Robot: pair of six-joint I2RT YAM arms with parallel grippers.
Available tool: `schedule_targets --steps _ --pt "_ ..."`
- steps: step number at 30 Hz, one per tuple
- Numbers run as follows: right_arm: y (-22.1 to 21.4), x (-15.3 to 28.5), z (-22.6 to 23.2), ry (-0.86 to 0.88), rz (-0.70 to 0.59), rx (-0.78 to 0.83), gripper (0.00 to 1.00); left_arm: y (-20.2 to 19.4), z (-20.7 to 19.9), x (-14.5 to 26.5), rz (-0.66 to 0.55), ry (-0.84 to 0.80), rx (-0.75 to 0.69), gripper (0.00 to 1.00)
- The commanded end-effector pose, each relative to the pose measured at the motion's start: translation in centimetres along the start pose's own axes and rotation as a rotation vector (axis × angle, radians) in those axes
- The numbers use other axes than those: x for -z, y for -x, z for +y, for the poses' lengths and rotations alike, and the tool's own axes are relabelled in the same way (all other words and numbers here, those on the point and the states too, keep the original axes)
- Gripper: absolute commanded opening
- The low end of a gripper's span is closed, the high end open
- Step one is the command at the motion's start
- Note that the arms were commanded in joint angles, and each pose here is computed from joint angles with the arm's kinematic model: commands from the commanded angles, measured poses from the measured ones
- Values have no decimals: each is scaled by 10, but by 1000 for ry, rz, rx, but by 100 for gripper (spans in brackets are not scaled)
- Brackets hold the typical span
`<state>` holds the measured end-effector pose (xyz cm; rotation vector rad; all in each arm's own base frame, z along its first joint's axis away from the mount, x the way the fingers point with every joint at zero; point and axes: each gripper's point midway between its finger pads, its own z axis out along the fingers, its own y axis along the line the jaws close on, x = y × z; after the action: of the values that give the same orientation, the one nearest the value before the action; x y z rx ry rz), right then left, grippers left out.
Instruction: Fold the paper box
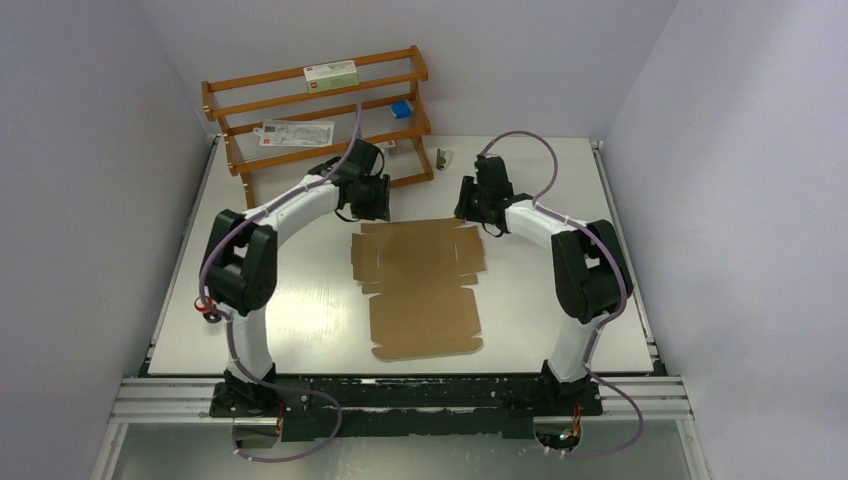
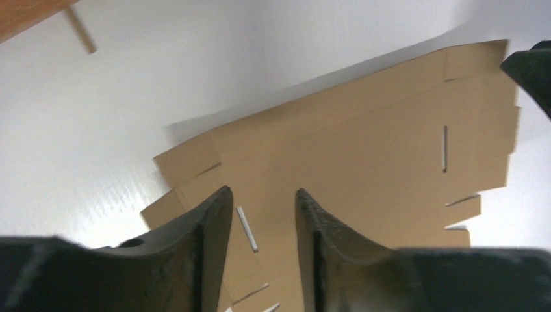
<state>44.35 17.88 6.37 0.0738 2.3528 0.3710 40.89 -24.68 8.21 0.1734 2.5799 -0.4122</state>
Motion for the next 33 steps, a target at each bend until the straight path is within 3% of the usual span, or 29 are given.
schedule_targets --steps 1,6,11,22,33 --pt "19 24 1 36 -34 -16 46 12 17 54 -80 28 8 53" --pt "1 51 -10 66 3 -52 63 -24 34 83 -54 16 60 64" --pt "-21 83 -24 98 25 -114 72 -70 41 103 -2 -6 129 70" --pt "-84 109 -31 205 118 -233 80 -134 40 107 53 -105 304 75" --pt "-121 103 -32 238 179 -292 79 -152 31 83 72 -186 399 73"
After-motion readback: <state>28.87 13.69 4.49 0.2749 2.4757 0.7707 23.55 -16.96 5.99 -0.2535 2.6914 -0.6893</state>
